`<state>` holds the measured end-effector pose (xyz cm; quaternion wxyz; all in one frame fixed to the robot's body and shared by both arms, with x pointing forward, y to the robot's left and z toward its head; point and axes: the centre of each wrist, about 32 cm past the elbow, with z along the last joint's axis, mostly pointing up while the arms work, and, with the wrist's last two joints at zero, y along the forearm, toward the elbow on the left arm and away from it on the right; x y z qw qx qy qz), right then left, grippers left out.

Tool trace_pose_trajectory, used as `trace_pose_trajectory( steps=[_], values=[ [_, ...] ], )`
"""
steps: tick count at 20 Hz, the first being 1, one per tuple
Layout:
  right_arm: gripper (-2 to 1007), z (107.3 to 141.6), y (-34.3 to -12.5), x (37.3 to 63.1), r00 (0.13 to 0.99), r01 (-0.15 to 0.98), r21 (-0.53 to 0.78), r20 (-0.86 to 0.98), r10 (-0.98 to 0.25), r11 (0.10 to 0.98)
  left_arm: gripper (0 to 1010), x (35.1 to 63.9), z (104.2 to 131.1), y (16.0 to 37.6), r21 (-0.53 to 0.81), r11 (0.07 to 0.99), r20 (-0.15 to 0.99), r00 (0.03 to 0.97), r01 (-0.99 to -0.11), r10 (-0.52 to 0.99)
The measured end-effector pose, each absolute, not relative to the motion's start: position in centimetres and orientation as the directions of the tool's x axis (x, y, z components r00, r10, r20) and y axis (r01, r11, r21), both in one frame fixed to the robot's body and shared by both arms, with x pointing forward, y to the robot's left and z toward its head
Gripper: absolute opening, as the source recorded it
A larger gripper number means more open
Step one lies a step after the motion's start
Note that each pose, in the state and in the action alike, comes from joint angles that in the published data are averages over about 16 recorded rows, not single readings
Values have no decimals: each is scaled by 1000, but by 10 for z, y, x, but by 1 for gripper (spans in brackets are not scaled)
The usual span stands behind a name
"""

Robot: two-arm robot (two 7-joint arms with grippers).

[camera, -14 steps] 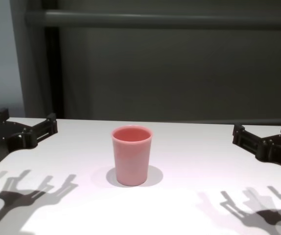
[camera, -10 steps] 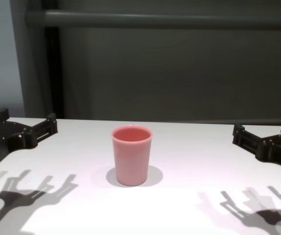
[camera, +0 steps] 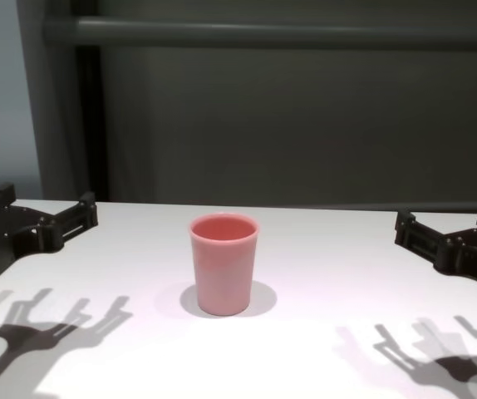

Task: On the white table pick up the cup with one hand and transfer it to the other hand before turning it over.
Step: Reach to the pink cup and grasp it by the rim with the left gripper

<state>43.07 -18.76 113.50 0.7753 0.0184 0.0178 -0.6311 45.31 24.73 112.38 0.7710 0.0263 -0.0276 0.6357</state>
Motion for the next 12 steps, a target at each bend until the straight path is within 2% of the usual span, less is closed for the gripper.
trace_pose_trajectory(
  steps=[12],
  values=[
    [1002, 1135, -188, 431, 203, 979, 6, -51, -978, 203, 1003, 453, 1124, 247, 5, 190, 76, 190, -982, 979]
  ],
)
